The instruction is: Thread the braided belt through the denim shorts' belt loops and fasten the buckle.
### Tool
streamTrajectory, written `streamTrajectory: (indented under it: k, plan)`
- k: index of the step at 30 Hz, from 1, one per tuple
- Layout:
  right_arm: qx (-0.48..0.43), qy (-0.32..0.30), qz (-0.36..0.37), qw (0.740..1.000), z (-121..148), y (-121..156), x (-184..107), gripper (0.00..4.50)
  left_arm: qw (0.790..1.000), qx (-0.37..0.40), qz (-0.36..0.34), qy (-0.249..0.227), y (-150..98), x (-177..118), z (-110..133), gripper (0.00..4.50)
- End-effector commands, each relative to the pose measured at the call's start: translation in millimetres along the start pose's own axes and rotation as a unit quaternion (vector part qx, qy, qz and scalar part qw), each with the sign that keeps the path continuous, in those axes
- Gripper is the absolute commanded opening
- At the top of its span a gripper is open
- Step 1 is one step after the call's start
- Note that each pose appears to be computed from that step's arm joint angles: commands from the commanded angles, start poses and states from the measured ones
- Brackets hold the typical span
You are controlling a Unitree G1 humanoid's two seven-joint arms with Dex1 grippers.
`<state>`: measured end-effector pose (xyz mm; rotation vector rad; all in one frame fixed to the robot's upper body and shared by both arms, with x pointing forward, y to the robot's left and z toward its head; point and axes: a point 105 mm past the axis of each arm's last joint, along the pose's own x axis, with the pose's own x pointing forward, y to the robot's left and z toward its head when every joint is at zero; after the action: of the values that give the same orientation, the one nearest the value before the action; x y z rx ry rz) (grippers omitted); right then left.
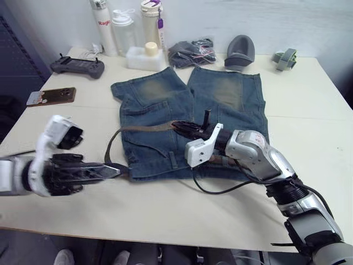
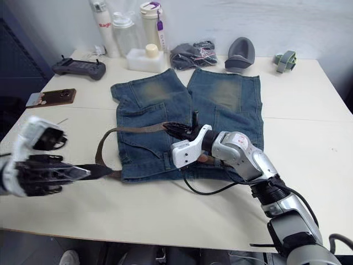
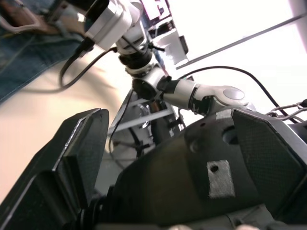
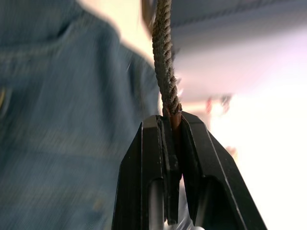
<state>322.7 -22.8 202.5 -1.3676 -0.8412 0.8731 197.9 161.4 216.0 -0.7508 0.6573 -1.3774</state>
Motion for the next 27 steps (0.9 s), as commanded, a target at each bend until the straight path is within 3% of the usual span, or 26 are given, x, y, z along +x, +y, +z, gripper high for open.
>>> streamTrajectory:
  k: [1, 3, 6, 12, 18, 21, 27]
  plan:
    - [-0.025, -0.025, -0.037, 0.999, 14.5, -14.4, -3.3, 0.00, 0.985, 0.005, 0.056, -0.165, 41.0, 24.5, 27.4, 4.45]
    - [-0.013, -0.026, -0.042, 0.999, 16.5, -16.6, -6.6, 0.00, 0.968, -0.027, 0.097, -0.232, 59.2, 36.9, 31.1, 4.45]
    - [-0.021, -0.025, -0.038, 0.999, 17.7, -17.0, -10.6, 0.00, 0.947, -0.056, 0.087, -0.305, 54.6, 58.3, 35.1, 4.45]
    - [-0.025, -0.017, -0.033, 0.999, 16.5, -16.5, -14.2, 0.00, 0.916, -0.100, 0.103, -0.375, 48.2, 68.9, 47.1, 4.45]
    - [-0.036, -0.001, -0.023, 0.999, 9.8, -12.2, -18.6, 0.00, 0.897, -0.126, 0.135, -0.401, 52.5, 62.4, 49.8, 4.45]
    - [-0.043, 0.003, -0.024, 0.999, 7.5, -13.0, -20.0, 0.00, 0.897, -0.129, 0.148, -0.396, 55.6, 61.2, 45.6, 3.62]
    - [-0.043, -0.001, -0.029, 0.999, 8.5, -17.2, -21.2, 0.00, 0.896, -0.144, 0.171, -0.384, 67.5, 61.1, 51.7, 0.84]
